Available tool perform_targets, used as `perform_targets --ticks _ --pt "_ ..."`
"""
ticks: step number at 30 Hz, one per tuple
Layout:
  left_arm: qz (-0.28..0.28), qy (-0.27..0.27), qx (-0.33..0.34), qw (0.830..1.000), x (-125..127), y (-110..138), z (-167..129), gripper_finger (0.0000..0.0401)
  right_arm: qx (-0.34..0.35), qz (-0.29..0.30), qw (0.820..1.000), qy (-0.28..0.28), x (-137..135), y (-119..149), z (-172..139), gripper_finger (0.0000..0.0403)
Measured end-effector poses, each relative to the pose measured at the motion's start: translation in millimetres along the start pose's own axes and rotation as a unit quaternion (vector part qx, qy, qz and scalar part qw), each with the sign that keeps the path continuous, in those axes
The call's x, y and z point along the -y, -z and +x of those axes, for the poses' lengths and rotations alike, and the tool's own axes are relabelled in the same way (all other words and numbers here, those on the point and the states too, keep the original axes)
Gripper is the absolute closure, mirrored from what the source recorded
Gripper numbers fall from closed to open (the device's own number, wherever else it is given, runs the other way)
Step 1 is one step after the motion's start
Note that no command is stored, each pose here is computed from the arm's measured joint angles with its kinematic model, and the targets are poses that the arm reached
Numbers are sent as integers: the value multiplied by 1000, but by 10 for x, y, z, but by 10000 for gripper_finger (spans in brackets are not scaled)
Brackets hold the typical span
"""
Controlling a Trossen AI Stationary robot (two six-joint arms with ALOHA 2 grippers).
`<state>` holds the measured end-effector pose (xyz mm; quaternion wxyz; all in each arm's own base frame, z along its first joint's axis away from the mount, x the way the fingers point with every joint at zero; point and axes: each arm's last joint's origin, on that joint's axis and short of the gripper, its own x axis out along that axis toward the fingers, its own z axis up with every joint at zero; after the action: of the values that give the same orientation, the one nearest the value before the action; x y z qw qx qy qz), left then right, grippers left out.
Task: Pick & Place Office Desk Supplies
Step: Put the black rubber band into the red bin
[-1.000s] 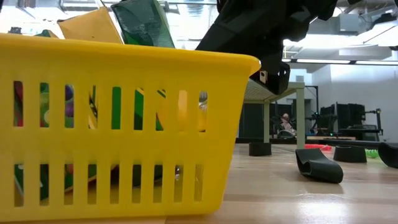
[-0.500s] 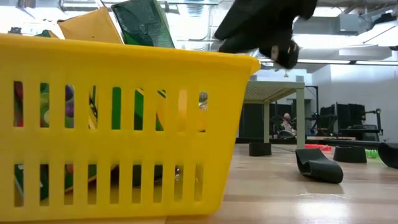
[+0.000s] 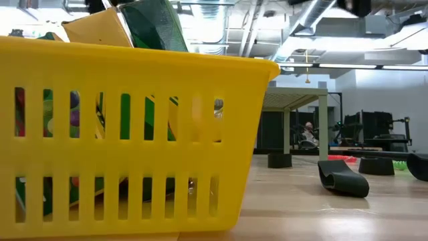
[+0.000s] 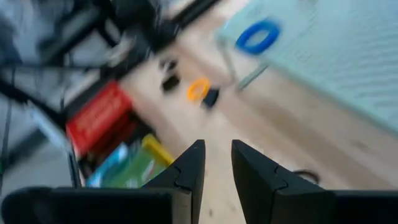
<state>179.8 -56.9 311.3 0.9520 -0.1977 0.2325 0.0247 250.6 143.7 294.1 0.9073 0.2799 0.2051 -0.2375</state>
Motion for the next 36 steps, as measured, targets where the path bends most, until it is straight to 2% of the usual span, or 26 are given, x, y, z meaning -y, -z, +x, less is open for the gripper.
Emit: perform_targets --ticks 3,6,11,15,17,19,22,28,31,36 --pt "-9 -6 -26 1000 -158 241 -45 214 31 39 999 12 64 -81 -124 326" --pt "-32 0 -101 994 -282 454 -122 228 48 72 996 14 100 -139 -183 326" --pt "-88 10 -253 963 -380 666 -258 234 76 107 991 22 122 -191 -186 326" --pt "-183 -23 -296 937 -409 725 -294 235 108 128 985 30 125 -206 -184 326" --pt "-213 -41 -292 931 -405 725 -262 235 121 129 984 34 128 -213 -185 326" --pt "-213 -69 -288 931 -408 736 -204 235 135 128 982 39 131 -219 -188 326" --pt "-207 -148 -294 921 -446 790 -55 235 153 128 979 45 135 -228 -192 326" --pt "-191 -265 -352 877 -544 943 326 240 160 126 978 48 142 -237 -199 326" --pt "-178 -296 -378 859 -594 1018 499 237 160 126 978 43 142 -246 -232 326" --pt "-169 -301 -387 855 -620 1097 725 222 159 118 980 34 154 -280 -315 326"
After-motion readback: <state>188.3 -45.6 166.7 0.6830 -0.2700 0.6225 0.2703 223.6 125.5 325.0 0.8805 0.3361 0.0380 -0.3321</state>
